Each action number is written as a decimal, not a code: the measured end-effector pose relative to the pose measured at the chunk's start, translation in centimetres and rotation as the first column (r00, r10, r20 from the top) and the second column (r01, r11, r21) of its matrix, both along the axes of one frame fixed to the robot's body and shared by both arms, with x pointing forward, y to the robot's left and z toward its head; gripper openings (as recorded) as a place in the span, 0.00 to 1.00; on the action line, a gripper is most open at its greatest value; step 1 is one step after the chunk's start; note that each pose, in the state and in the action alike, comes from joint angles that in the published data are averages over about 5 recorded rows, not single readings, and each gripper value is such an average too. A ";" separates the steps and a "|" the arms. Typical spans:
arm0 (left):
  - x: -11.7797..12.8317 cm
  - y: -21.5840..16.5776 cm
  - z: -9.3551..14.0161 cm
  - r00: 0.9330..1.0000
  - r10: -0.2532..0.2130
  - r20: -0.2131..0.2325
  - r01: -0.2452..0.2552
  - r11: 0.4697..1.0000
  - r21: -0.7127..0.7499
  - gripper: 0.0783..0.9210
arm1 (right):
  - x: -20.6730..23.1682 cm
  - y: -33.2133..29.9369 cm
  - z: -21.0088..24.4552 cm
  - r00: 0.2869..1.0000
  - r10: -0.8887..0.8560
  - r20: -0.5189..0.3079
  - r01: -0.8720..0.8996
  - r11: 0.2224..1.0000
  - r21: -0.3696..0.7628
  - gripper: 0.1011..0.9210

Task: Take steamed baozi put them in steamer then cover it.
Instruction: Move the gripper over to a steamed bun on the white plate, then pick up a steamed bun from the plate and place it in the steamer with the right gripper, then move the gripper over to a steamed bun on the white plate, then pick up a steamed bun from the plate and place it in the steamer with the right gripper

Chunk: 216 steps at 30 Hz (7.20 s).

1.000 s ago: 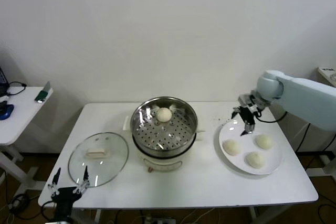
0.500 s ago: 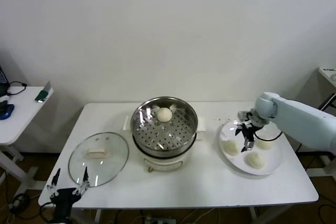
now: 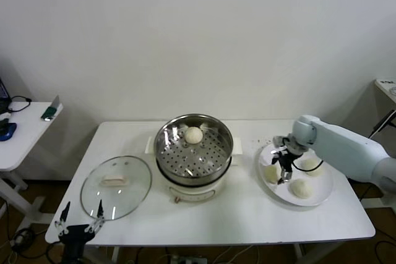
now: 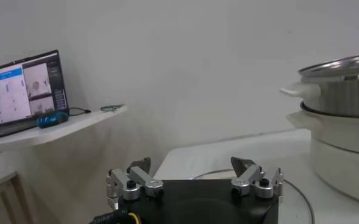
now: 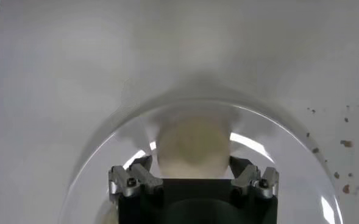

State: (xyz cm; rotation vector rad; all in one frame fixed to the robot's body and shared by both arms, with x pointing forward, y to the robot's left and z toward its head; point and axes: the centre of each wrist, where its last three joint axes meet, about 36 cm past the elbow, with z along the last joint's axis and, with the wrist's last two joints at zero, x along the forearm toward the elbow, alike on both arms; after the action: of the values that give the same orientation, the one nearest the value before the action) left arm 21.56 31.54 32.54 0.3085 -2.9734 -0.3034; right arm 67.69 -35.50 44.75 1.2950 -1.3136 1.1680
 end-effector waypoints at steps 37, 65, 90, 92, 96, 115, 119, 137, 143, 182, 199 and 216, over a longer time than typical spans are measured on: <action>0.2 -2.2 0.0 0.998 -0.056 -0.009 0.056 0.998 -0.021 0.88 | 5.8 10.0 24.6 0.979 0.041 0.200 -0.079 0.980 0.185 0.75; -0.6 -2.9 0.4 0.996 -0.084 -0.012 0.084 0.996 0.005 0.88 | 3.7 34.2 17.1 0.962 0.255 0.092 -0.269 0.942 0.201 0.76; 0.3 -2.4 0.1 0.997 -0.076 -0.014 0.076 0.997 0.013 0.88 | 3.3 35.3 14.2 0.963 0.263 0.051 -0.268 0.946 0.181 0.88; 0.2 -2.4 0.1 0.997 -0.074 -0.015 0.075 0.997 0.013 0.88 | 3.3 34.6 15.0 0.964 0.260 0.055 -0.265 0.946 0.184 0.88; 0.2 -2.4 0.1 0.997 -0.072 -0.016 0.072 0.997 0.014 0.88 | 3.4 32.4 16.8 0.966 0.248 0.066 -0.256 0.949 0.185 0.88; 0.8 -2.6 0.2 0.997 -0.070 -0.025 0.070 0.997 0.012 0.88 | -0.6 10.1 19.9 0.993 0.024 0.112 -0.032 0.997 0.074 0.88; 0.8 -2.6 0.2 0.997 -0.067 -0.030 0.067 0.998 0.010 0.88 | -2.1 5.3 18.0 0.996 -0.016 0.087 0.012 0.999 0.052 0.88; -0.4 -2.3 -0.1 0.997 -0.035 -0.062 0.036 0.999 0.017 0.88 | -5.9 -4.0 5.8 1.000 -0.020 -0.014 0.019 0.998 -0.065 0.88; -1.0 -1.8 -0.3 0.997 -0.016 -0.073 0.018 1.000 0.022 0.88 | -5.9 -4.8 3.4 1.000 -0.014 -0.028 0.011 0.996 -0.092 0.88; -2.0 -1.5 -1.2 0.995 0.020 -0.094 -0.018 1.000 0.023 0.88 | -3.5 -4.9 2.9 0.997 0.073 -0.012 -0.074 0.992 -0.104 0.71; -1.7 -1.8 -1.3 0.994 0.039 -0.104 -0.037 0.999 0.027 0.88 | 2.9 7.7 21.3 0.772 0.611 0.175 -0.595 0.792 -0.137 0.71; -1.1 -1.9 -1.0 0.993 0.057 -0.102 -0.055 0.998 0.024 0.88 | -0.2 29.2 26.2 0.222 0.968 0.119 -0.938 0.245 -0.246 0.71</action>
State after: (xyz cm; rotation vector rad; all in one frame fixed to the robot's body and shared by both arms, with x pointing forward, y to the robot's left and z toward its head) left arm 20.41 29.64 31.56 0.3661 -2.8570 -0.3343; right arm 67.48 -6.34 70.97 1.9971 -0.3769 2.3038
